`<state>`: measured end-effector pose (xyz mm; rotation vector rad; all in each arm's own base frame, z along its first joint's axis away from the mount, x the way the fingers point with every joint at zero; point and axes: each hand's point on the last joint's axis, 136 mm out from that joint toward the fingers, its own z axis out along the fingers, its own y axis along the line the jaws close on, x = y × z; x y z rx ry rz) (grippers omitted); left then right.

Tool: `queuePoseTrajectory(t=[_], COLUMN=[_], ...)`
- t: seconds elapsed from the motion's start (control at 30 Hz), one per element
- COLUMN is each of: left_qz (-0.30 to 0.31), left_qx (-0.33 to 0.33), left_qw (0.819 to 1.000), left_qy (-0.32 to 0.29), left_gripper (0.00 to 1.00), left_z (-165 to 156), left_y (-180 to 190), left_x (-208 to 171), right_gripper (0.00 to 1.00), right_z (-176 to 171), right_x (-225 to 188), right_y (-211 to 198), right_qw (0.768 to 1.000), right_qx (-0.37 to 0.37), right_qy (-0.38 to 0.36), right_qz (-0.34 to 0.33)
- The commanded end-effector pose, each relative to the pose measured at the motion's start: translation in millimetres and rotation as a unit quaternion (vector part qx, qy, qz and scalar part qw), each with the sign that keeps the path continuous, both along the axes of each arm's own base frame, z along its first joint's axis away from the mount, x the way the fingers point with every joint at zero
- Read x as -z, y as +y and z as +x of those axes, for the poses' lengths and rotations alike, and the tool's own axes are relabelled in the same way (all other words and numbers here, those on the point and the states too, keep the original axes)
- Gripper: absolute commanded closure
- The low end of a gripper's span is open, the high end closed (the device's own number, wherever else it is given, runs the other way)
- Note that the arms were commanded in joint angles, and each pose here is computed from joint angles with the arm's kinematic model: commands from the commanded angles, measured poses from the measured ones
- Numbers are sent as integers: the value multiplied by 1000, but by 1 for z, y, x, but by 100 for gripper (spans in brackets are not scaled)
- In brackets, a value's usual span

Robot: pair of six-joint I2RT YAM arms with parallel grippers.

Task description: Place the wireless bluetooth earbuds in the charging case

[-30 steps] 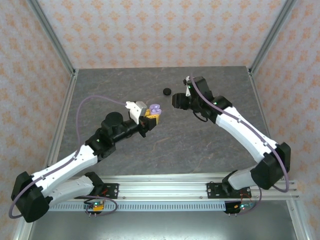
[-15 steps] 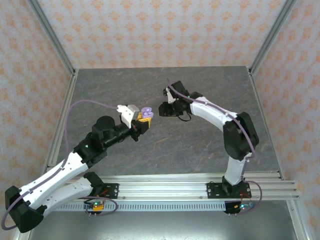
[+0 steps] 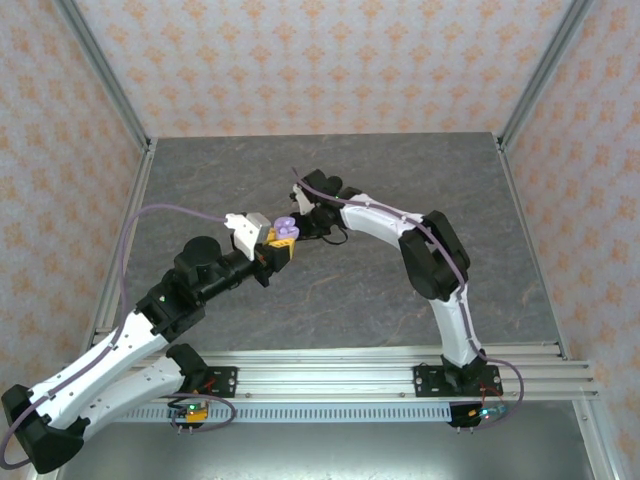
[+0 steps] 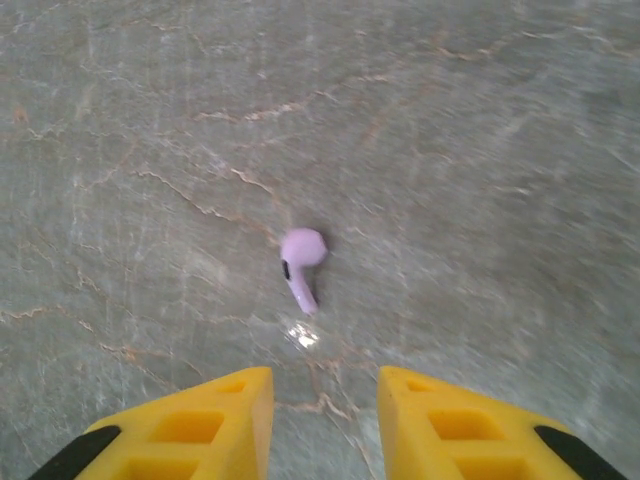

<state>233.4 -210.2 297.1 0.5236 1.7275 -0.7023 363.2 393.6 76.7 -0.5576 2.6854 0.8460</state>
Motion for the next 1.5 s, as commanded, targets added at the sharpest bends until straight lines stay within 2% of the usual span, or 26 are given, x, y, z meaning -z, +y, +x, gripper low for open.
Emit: queuePoseTrajectory(t=[0.0,0.8,1.13,1.47], left_qz=[-9,-11,-10,-12], left_qx=[-14,-18,-18,-11], left_qw=[1000,1000,1000,1000], left_qy=[-24,-19,-19,-19], left_gripper=[74,74,73,73], left_z=[0,0,0,0], left_y=[7,9,9,6], left_x=[-23,-21,-20,-21], right_gripper=[66,68,85,89], right_z=[-2,-2,4,6], right_x=[2,51,55,32], right_y=[13,26,17,-32], right_qw=[1000,989,984,978], right_qx=[-22,-39,-15,54], right_qy=[-7,-27,-44,-80], right_qz=[-13,-142,-174,-185])
